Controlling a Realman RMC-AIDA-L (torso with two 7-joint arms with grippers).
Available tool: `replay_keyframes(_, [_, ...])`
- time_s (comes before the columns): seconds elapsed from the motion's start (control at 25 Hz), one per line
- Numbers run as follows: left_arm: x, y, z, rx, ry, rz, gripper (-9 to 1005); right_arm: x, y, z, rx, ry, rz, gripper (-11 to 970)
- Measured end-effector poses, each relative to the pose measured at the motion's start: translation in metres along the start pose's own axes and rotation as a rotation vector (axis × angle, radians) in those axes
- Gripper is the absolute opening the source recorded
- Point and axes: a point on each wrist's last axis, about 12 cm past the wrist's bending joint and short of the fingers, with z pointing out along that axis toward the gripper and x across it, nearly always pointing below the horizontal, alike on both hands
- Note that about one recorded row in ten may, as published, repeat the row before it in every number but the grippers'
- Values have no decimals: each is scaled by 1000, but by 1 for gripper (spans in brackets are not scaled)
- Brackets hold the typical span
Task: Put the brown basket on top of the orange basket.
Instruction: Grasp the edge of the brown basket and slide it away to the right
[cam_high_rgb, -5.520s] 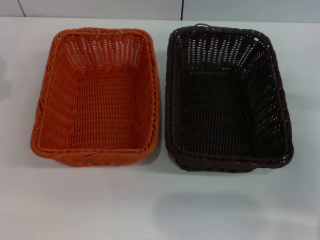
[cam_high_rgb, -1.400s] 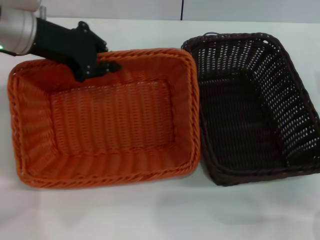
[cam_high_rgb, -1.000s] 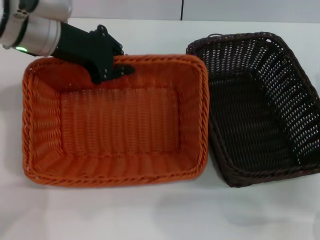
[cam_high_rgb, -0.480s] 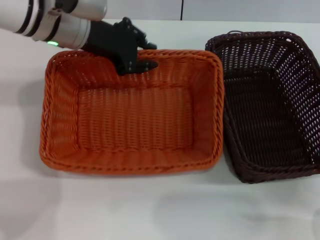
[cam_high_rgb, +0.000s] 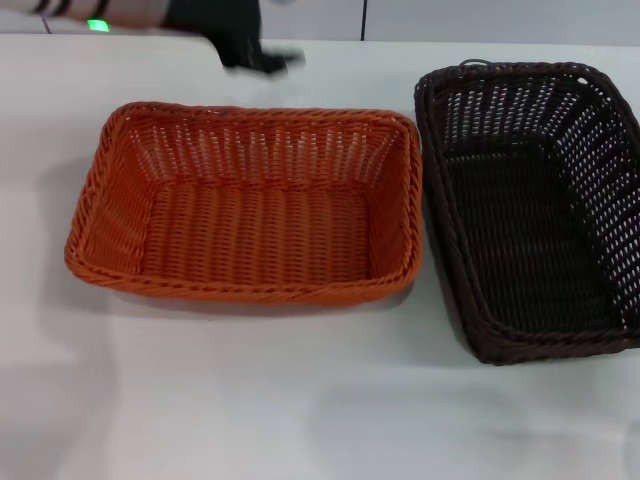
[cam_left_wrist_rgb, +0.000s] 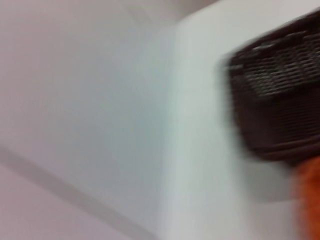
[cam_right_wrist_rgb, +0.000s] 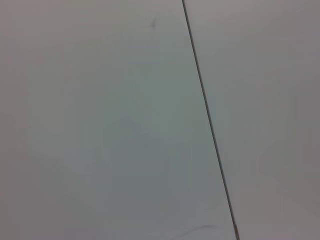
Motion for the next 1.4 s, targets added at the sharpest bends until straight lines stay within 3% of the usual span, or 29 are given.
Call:
replay_keyframes(0.12, [7, 18, -13, -259, 50, 24, 631, -1, 2, 0, -2, -3, 6, 828])
replay_keyframes(0.16, [11, 25, -19, -386, 73, 29, 645, -1, 1, 0, -1, -3, 6, 828])
replay_keyframes(0.2, [16, 35, -30, -614, 120, 37, 660, -1, 1, 0, 0, -4, 7, 828])
replay_keyframes(0.24, [16, 35, -30, -614, 120, 37, 674, -1, 1, -1, 0, -5, 7, 828])
replay_keyframes(0.36, [23, 43, -49, -968, 220, 42, 716, -1, 1, -1, 0, -7, 9, 828])
replay_keyframes(0.4, [25, 42, -63, -1192, 270, 33, 730, -2, 3, 0, -2, -9, 13, 828])
replay_keyframes(0.44, [25, 42, -63, -1192, 270, 33, 730, -2, 3, 0, -2, -9, 13, 828])
replay_keyframes(0.52, [30, 34, -78, -1412, 272, 13, 730, -2, 4, 1, -7, -11, 14, 828])
replay_keyframes(0.56, [33, 29, -83, -1474, 261, 9, 730, -2, 5, 1, -13, -12, 13, 828])
replay_keyframes(0.64, [43, 10, -97, -1656, 177, 3, 730, -4, 9, 2, -36, -20, 11, 828])
replay_keyframes(0.72, [57, -15, -109, -1774, 45, -22, 730, -6, 15, 2, -73, -40, 4, 828])
replay_keyframes(0.8, [74, -42, -118, -1815, -115, -85, 730, -12, 24, 1, -136, -85, -3, 829])
replay_keyframes(0.84, [74, -42, -118, -1815, -115, -85, 730, -16, 31, -1, -175, -113, -6, 829])
replay_keyframes(0.88, [102, -81, -129, -1775, -331, -244, 730, -20, 36, -2, -212, -143, -9, 829])
replay_keyframes(1.0, [136, -124, -143, -1721, -463, -456, 730, -34, 59, -6, -328, -231, 11, 829])
replay_keyframes(1.04, [136, -124, -143, -1721, -463, -456, 730, -38, 68, -5, -360, -250, 28, 829])
replay_keyframes(1.08, [157, -149, -149, -1707, -465, -594, 730, -44, 79, -3, -398, -260, 47, 829])
replay_keyframes(1.24, [185, -189, -153, -1709, -313, -719, 730, -64, 131, 19, -610, -193, 59, 828])
replay_keyframes(1.36, [191, -202, -153, -1697, -237, -733, 730, -92, 176, 49, -733, -29, 54, 828])
replay_keyframes(1.4, [192, -205, -152, -1694, -215, -739, 730, -110, 199, 65, -791, 85, 25, 828])
